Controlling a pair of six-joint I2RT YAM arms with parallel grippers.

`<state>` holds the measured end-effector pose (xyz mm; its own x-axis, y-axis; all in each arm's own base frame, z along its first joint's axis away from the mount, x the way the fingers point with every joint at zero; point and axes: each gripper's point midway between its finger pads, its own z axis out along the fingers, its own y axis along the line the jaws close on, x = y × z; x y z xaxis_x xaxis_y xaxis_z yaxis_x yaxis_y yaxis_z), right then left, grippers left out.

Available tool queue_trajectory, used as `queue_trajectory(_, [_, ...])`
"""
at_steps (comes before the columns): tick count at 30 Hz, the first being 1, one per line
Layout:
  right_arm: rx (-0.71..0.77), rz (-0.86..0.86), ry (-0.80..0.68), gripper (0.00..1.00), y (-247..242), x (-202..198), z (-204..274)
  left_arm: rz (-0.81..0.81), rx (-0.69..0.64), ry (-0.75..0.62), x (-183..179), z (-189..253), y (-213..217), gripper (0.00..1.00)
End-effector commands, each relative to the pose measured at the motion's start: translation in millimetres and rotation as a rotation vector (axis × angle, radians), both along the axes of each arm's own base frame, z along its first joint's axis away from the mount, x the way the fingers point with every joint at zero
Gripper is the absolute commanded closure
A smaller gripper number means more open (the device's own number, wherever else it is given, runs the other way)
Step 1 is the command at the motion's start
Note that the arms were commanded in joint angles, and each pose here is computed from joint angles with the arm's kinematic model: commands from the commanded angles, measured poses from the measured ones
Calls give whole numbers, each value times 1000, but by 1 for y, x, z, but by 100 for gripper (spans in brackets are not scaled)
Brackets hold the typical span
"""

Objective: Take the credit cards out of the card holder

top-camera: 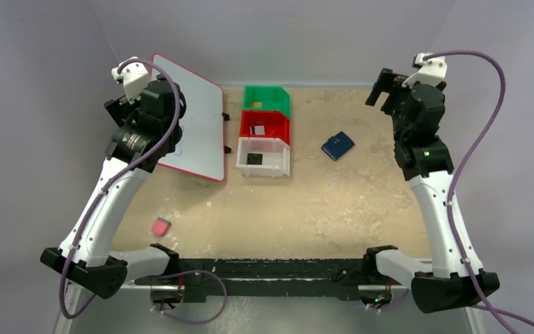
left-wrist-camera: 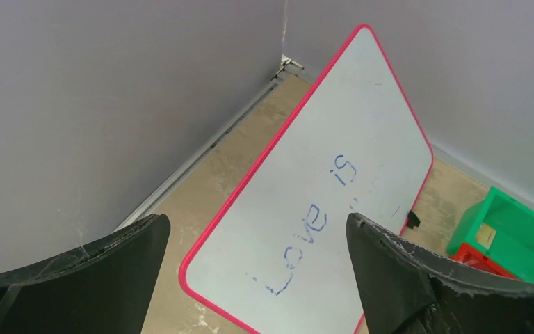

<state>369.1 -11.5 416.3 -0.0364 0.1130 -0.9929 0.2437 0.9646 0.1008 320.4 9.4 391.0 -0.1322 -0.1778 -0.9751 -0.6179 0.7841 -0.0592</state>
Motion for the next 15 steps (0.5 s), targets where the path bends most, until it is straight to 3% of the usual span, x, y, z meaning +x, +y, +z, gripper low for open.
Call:
queue_trajectory(1, [68,85,32,0,13,-21,-26,4,-60,-10,-11,-7,11,0])
queue_trajectory(7, [170,192,134,0,34,-48,-90,-87,-166,15,-15,-32,6,0])
queue_trajectory(15, [312,304,273,0,60,-74,-161,-432,-422,94,-1,-76,-66,0])
